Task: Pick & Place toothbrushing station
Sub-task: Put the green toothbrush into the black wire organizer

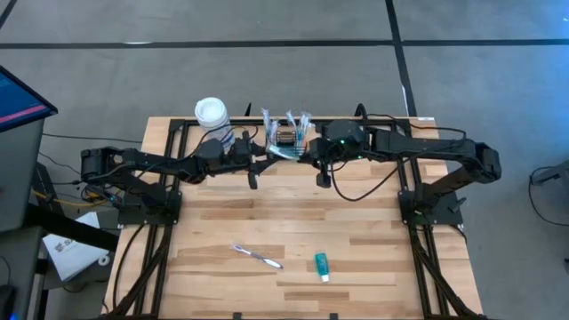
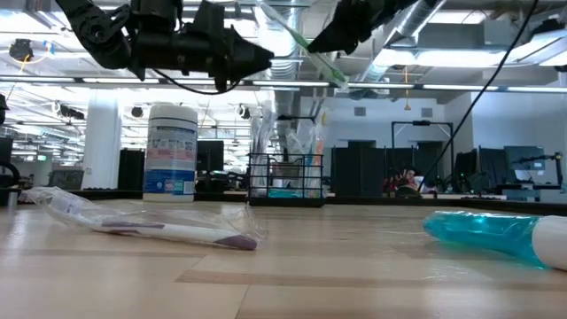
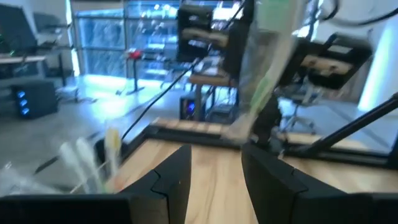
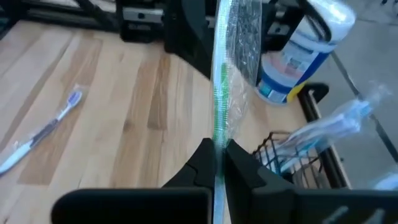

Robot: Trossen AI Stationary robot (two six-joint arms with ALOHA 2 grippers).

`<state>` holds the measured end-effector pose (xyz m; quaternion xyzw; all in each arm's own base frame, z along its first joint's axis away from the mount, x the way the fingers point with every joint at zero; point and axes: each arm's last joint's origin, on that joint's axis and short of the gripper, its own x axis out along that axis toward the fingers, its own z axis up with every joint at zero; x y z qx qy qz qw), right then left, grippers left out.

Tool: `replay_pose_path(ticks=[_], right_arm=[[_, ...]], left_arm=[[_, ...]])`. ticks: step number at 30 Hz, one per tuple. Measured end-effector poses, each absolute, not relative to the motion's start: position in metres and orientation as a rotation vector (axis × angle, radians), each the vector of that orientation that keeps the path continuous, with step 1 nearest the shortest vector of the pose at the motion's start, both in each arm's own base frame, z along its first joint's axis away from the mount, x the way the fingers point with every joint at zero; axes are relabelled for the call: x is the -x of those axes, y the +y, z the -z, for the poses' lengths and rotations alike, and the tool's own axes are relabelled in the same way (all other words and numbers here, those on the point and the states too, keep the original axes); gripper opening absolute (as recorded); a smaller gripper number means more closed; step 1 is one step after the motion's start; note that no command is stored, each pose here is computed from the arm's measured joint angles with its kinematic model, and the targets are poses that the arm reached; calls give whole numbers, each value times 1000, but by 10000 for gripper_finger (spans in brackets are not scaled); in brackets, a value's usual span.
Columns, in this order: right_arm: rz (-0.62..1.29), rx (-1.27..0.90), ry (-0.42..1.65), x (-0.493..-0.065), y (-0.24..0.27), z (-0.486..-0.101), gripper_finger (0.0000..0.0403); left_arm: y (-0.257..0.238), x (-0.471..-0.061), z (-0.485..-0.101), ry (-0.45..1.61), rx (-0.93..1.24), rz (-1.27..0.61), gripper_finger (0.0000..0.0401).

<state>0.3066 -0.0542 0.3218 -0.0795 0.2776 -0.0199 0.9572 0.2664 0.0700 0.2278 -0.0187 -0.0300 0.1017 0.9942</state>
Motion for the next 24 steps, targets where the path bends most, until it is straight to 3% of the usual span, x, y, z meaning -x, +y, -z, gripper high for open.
replay_pose_path(ticks=[24], right_arm=[[25, 144, 421, -321, -42, -329, 7]], left_arm=[[49, -265, -255, -348, -18, -99, 135]])
